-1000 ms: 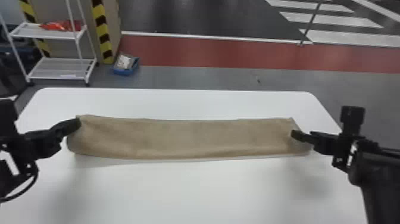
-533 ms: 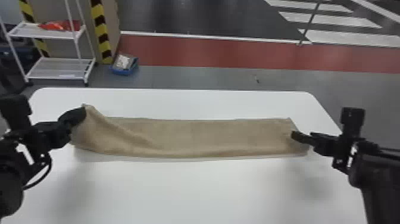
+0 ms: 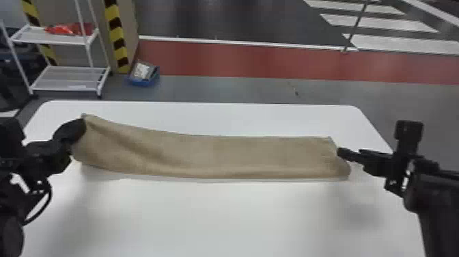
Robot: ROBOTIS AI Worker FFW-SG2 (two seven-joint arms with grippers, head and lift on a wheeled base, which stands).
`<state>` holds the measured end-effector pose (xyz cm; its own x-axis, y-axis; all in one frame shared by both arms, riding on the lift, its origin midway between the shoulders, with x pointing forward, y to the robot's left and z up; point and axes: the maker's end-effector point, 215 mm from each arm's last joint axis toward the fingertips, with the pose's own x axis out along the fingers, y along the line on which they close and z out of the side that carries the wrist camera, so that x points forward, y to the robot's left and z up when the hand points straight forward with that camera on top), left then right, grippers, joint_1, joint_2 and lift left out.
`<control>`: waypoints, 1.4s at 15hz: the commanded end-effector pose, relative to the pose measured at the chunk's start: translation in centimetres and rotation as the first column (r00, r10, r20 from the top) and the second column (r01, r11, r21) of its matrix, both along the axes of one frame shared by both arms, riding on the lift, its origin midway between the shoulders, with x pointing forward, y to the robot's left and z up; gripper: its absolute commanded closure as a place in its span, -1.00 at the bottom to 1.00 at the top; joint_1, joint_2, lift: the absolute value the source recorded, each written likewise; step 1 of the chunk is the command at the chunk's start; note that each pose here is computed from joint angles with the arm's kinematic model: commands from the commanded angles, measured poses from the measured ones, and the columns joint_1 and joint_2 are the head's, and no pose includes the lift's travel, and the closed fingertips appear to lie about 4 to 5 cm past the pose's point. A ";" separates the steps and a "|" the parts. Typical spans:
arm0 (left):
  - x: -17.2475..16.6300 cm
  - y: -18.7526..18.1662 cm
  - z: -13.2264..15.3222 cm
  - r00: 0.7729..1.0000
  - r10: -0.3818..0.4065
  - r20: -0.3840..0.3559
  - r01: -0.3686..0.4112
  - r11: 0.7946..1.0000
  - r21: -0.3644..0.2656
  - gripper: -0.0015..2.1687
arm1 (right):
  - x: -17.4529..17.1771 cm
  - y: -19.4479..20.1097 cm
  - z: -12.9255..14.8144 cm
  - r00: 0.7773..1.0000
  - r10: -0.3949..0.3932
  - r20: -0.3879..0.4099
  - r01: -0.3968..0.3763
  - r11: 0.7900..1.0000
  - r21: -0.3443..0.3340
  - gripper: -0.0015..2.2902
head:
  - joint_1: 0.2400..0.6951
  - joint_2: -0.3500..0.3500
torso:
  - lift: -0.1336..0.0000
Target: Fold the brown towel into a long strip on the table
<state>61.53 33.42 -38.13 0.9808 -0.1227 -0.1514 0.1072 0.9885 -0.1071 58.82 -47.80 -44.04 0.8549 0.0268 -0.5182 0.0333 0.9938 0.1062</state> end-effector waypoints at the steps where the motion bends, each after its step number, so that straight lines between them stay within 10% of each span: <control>1: -1.0 0.5 0.1 1.000 -0.002 0.000 0.002 1.000 -0.009 0.25 | 0.4 0.4 0.2 1.000 0.007 -0.002 -0.007 1.000 -0.006 -0.72 | 1.00 -0.37 | -0.85; 21: -1.0 -0.4 -0.1 0.999 -0.039 -0.010 0.039 0.999 -0.010 0.25 | 2.9 3.9 -1.2 0.998 0.051 -0.032 -0.053 0.997 -0.057 -0.10 | 1.00 -0.28 | -0.85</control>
